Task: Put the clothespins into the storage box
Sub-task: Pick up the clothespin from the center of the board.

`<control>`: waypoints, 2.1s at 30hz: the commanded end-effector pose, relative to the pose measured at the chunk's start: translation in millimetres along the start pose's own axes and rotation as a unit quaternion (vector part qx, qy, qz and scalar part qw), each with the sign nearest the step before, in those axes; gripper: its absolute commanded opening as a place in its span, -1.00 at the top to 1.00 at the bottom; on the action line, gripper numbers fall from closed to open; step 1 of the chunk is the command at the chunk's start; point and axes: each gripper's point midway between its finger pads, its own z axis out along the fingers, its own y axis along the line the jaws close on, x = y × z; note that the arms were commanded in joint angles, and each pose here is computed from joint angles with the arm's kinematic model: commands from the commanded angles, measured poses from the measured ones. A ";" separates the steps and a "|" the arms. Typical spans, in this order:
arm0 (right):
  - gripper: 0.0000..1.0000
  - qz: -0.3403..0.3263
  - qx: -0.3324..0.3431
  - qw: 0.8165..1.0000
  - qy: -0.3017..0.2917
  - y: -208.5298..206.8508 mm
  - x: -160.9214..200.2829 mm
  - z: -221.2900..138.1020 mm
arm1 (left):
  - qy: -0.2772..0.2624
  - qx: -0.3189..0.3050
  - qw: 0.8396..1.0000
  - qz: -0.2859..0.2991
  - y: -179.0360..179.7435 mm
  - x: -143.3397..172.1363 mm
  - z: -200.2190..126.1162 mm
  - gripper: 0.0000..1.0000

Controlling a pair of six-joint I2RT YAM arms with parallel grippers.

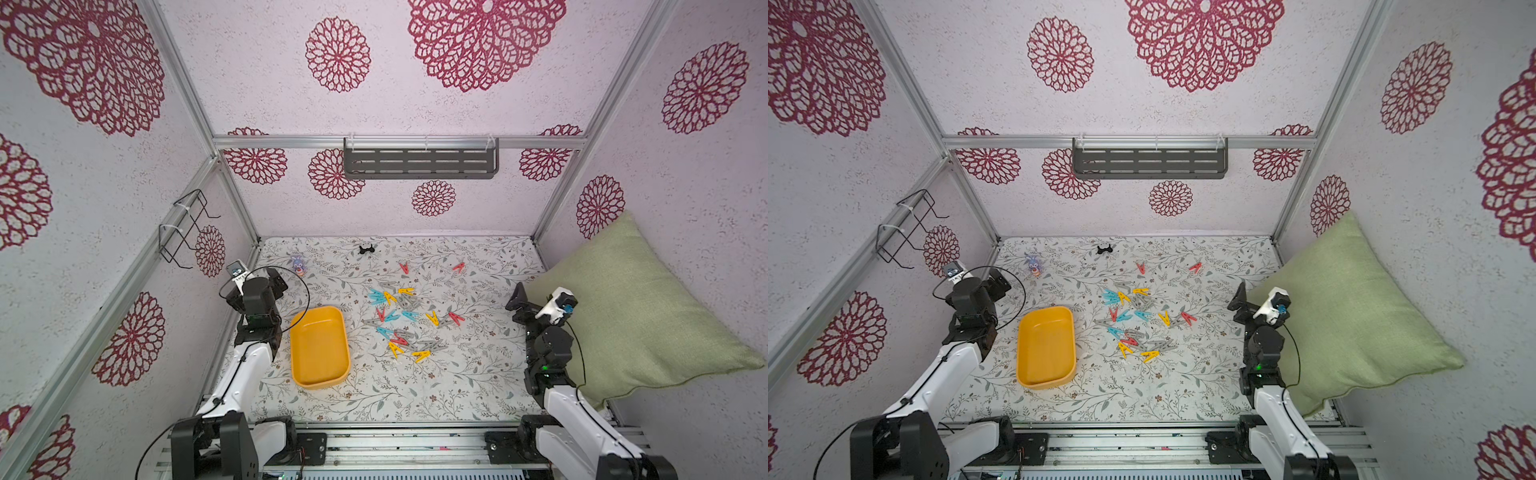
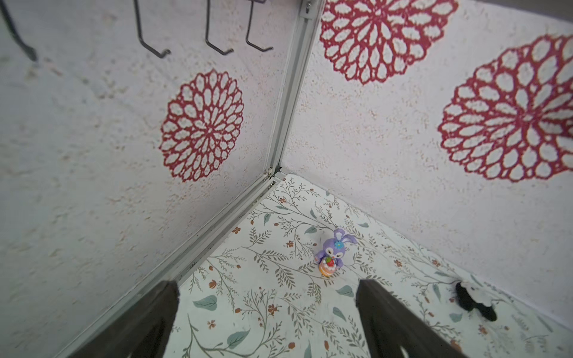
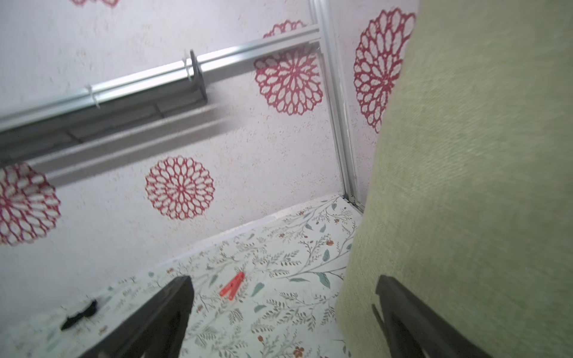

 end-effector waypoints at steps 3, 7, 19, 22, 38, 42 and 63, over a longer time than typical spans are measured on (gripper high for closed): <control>-0.98 0.113 0.040 0.986 0.113 -4.4 19.6 -2.7 | 0.133 -0.009 0.990 -0.046 2.3 25.2 -26.3 -0.95; -0.98 0.102 0.064 0.967 0.226 1.6 47.4 7.0 | 0.162 0.031 0.984 -0.062 -13.2 21.4 -43.8 -0.95; -0.98 0.111 -0.053 0.923 0.365 76.7 73.1 11.1 | 0.282 0.158 0.935 -0.143 -64.1 55.9 -110.1 -0.95; -0.70 0.089 -0.083 0.902 0.414 99.8 95.6 0.3 | 0.322 0.186 0.919 -0.134 -82.7 74.4 -128.1 -0.85; 0.32 -0.086 -0.034 0.804 0.587 93.3 206.8 -22.2 | 0.437 0.225 0.862 -0.123 -122.7 153.8 -183.5 -0.61; 0.33 -0.126 -0.036 0.785 0.605 83.7 222.9 -25.0 | 0.434 0.222 0.864 -0.125 -123.2 152.9 -182.5 -0.61; 0.46 -0.209 -0.045 0.728 0.651 74.2 275.5 -21.0 | 0.441 0.208 0.864 -0.124 -134.4 158.9 -172.0 -0.63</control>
